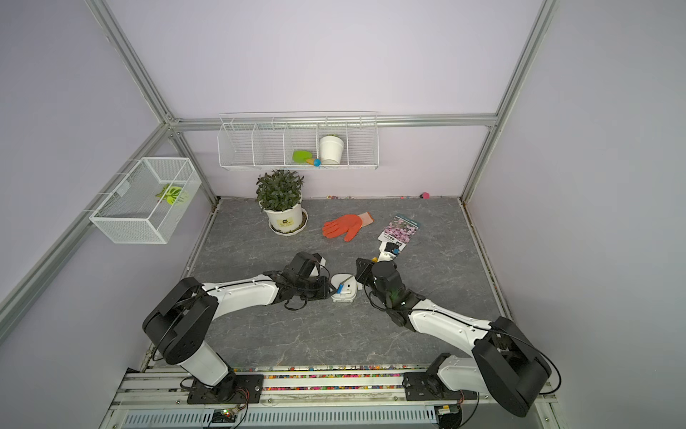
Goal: Remove the battery from the alarm
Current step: Place the screwdriver at the center of the board.
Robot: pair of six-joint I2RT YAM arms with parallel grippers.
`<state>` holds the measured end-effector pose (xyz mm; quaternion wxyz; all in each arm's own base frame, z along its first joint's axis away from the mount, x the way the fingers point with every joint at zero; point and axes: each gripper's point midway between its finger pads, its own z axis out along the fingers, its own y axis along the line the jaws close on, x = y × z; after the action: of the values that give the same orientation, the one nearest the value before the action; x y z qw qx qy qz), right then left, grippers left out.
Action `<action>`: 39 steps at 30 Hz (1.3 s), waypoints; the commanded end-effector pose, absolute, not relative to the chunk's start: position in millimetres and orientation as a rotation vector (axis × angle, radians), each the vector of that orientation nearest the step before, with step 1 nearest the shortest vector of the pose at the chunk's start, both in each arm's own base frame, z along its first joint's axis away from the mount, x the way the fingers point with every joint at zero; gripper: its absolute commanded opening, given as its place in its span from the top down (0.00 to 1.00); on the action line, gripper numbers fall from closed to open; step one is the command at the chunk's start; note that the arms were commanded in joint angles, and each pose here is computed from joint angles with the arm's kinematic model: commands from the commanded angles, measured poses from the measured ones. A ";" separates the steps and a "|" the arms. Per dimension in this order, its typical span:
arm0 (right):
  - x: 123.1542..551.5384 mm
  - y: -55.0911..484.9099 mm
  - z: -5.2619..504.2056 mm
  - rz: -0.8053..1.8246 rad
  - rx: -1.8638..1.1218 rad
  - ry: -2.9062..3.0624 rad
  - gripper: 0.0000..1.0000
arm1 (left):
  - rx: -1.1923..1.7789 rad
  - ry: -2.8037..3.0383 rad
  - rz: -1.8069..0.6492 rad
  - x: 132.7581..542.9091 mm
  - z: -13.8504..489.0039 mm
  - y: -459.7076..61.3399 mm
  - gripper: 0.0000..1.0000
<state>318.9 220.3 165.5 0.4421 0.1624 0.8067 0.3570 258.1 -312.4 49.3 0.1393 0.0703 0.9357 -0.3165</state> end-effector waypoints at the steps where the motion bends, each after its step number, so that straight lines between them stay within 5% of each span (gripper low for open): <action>1: 313.2 190.9 171.0 0.756 0.373 2.002 1.00 | 0.213 2.770 -0.827 254.7 33.9 -306.5 0.69; 9: 301.7 120.0 152.9 0.318 0.235 2.166 1.00 | 0.220 2.779 -0.790 255.9 30.4 -304.1 0.65; 30: 281.0 81.5 45.2 -0.083 0.102 2.920 0.99 | 0.231 2.737 -0.811 257.1 43.9 -304.2 0.64; 39: 295.6 88.1 12.3 -0.088 0.086 2.945 0.66 | 0.223 2.711 -0.815 258.3 51.8 -302.2 0.58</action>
<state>303.9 89.8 29.9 0.1261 0.0368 0.9911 -0.0201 261.5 -308.3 48.1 0.1442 0.0728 0.9427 -0.2919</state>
